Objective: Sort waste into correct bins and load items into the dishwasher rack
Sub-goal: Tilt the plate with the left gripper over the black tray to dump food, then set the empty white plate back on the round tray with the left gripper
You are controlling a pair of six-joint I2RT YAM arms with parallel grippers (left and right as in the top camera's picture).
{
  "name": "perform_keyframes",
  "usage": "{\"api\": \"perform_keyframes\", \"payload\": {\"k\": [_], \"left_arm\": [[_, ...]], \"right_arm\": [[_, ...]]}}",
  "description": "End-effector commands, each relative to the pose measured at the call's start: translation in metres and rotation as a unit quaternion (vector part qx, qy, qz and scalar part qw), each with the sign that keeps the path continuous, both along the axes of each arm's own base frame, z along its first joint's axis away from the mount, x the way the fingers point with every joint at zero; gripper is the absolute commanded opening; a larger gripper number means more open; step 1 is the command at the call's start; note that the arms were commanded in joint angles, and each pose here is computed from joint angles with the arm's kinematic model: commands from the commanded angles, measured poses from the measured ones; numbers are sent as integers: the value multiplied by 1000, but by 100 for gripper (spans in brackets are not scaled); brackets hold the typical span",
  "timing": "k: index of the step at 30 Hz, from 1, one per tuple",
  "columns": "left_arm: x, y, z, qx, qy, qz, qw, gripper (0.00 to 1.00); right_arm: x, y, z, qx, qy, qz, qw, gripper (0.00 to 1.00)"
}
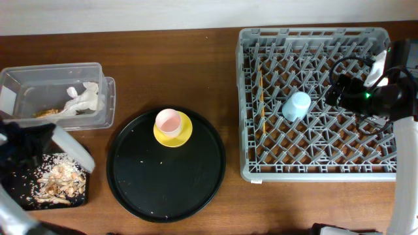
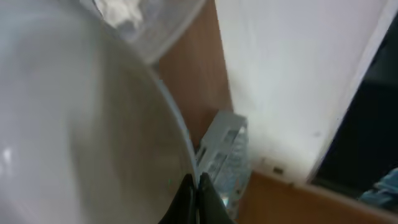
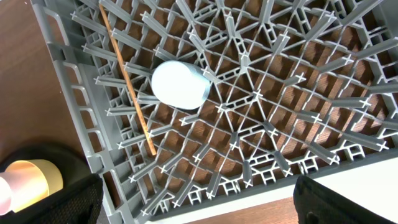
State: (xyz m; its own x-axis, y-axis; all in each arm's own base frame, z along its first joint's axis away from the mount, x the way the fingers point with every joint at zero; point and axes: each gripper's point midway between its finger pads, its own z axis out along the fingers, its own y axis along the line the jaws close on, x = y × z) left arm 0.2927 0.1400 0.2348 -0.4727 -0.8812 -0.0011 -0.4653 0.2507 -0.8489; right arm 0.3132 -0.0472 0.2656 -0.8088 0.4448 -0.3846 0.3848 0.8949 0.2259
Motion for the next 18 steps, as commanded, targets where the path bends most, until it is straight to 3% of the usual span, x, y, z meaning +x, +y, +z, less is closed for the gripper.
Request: {"api": "perform_keyframes", "payload": {"k": [1, 3, 5, 7, 9, 11, 14, 18], "left_arm": [[-25, -62, 35, 175, 18, -57, 983, 0], [-43, -121, 41, 223, 18, -141, 964, 0], [-64, -170, 32, 231, 36, -237, 943, 0], [-96, -218, 14, 241, 66, -357, 900, 0], [-116, -232, -16, 280, 138, -372, 874, 0], [-125, -259, -45, 288, 143, -413, 852, 0], [-133, -291, -102, 274, 173, -436, 840, 0], [-107, -306, -155, 331, 191, -443, 811, 5]], "right_arm": [[0, -3, 1, -3, -1, -6, 1000, 98], [0, -3, 1, -3, 0, -6, 1000, 98], [0, -3, 1, -3, 0, -6, 1000, 98], [0, -3, 1, -3, -1, -6, 1000, 98], [0, -3, 1, -3, 0, -6, 1000, 98], [0, -3, 1, -3, -1, -6, 1000, 99], [0, -3, 1, -3, -1, -6, 1000, 98], [0, -3, 1, -3, 0, -6, 1000, 98]]}}
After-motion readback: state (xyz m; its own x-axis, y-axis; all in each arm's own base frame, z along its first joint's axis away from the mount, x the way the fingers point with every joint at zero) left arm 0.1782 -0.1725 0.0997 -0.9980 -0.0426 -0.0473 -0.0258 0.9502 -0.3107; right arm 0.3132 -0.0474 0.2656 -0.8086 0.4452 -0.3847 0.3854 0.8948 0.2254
